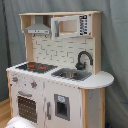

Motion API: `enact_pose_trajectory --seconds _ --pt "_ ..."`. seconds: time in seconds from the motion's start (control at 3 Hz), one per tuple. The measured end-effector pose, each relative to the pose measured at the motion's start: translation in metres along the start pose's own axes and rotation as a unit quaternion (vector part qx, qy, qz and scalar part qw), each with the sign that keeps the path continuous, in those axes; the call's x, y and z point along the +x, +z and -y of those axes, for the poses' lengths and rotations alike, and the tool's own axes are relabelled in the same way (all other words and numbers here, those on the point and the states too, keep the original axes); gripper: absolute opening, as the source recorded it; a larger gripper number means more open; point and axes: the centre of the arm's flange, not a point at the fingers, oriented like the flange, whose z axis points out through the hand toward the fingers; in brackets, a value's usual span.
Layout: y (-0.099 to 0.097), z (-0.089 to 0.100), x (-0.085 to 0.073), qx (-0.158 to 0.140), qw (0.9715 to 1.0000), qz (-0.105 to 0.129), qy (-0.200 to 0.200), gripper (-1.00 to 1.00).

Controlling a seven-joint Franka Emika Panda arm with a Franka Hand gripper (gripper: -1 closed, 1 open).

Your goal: Play with the kitchen

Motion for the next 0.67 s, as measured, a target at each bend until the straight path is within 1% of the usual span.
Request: enact_pose_trajectory --seconds 0.33,0.67 --pt "-0.001 -0.015 -0.001 -0.017 0.9992 0.018 -0.032 1.0" --pt "-0.009 -0.041 0.001 -0.034 0.998 0.036 -0.039 1.0"
